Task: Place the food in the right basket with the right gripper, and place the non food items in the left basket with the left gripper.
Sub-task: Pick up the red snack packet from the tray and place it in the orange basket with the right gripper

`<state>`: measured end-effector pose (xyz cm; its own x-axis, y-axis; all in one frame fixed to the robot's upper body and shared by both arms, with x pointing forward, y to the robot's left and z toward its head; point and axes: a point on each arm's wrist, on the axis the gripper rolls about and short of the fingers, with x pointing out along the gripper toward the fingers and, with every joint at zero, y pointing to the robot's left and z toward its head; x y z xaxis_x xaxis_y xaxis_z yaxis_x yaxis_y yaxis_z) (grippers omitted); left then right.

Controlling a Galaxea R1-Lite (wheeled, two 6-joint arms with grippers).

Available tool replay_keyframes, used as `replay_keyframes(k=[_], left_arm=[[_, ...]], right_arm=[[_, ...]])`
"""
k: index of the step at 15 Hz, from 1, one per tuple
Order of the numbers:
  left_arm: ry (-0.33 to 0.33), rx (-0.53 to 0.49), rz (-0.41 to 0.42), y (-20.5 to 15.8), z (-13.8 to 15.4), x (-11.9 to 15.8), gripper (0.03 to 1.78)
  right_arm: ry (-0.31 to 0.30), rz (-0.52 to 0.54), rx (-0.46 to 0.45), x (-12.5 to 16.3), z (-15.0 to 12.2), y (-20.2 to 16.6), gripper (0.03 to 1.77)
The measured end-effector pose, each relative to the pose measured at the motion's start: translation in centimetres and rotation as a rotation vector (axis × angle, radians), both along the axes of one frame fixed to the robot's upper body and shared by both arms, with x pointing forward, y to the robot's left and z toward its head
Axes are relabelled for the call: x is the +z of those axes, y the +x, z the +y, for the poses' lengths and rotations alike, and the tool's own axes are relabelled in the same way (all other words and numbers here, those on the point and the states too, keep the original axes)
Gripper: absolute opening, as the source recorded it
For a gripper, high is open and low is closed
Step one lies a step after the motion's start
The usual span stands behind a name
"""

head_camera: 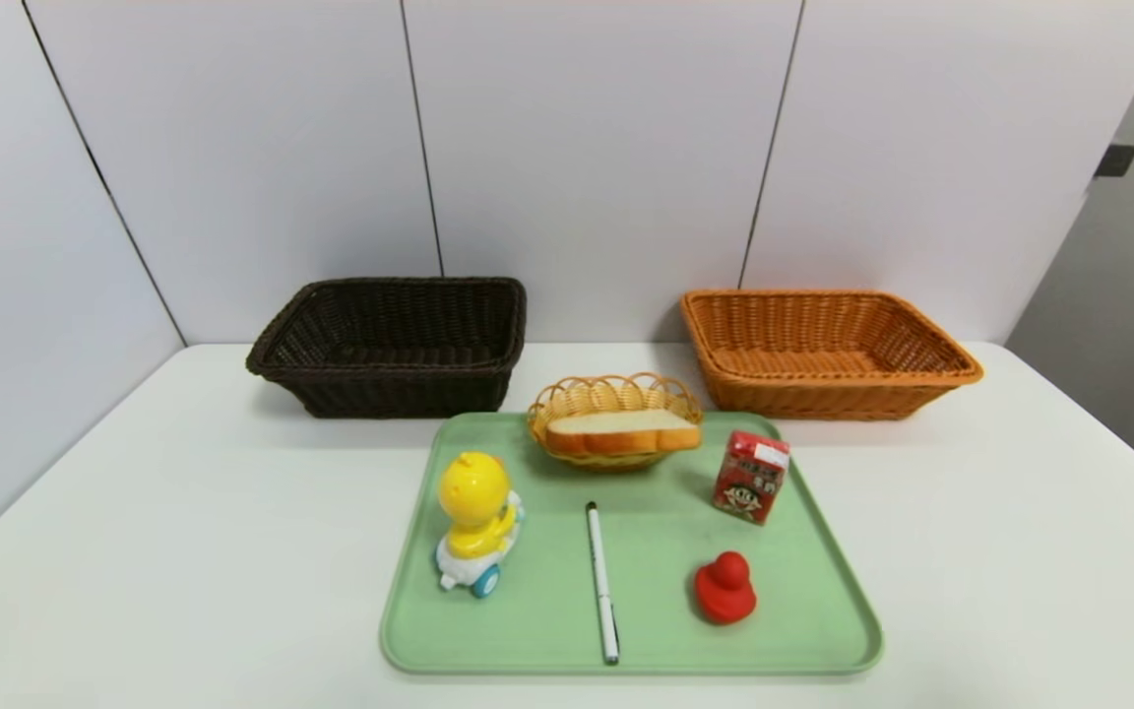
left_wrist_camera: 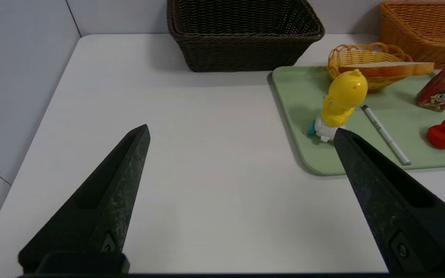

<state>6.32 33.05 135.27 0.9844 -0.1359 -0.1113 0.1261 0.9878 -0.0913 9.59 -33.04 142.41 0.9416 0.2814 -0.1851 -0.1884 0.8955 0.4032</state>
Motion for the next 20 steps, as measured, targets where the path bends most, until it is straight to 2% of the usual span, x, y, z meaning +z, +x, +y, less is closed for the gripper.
replay_keyframes(k=[2,5,6,7,8,9,10,12,14,16,18,20], left_arm=[[-0.044,-0.008,0.031,1.7,0.0,1.9,1.69],[-0.058,-0.022,0.07,4.2,-0.1,3.5,1.69],[-0.06,-0.03,0.07,4.9,-0.1,3.8,1.69],[-0.062,-0.033,0.067,5.5,-0.1,4.1,1.69],[-0.062,-0.033,0.069,6.1,-0.1,4.2,1.69],[-0.059,-0.034,0.08,6.5,-0.1,4.1,1.69],[-0.058,-0.037,0.091,6.9,-0.1,4.1,1.69],[-0.057,-0.062,0.113,7.4,-0.2,3.9,1.69],[-0.051,-0.072,0.133,7.8,-0.3,3.5,1.69],[-0.047,-0.076,0.126,8.5,-0.3,2.8,1.69],[-0.033,-0.078,0.115,9.6,-0.4,1.3,1.69],[-0.006,-0.085,0.101,10.5,-0.4,-0.5,1.69]], right_arm=[[0.169,0.121,0.021,1.3,0.2,2.8,1.71],[0.399,0.313,0.041,1.7,0.9,6.8,1.71],[0.453,0.372,0.056,1.6,1.3,7.8,1.71],[0.481,0.422,0.078,1.4,1.8,8.6,1.71],[0.478,0.456,0.115,1.2,2.4,9.1,1.71],[0.45,0.472,0.16,1.0,3.0,9.5,1.71],[0.397,0.474,0.203,0.6,3.5,9.7,1.71],[0.219,0.451,0.276,-1.0,4.0,10.3,1.71],[0.005,0.403,0.342,-4.0,4.1,11.2,1.71],[-0.147,0.307,0.401,-6.9,4.3,12.1,1.71],[-0.238,0.186,0.44,-9.7,4.5,13.2,1.71],[-0.28,0.068,0.465,-12.2,4.8,14.3,1.71]])
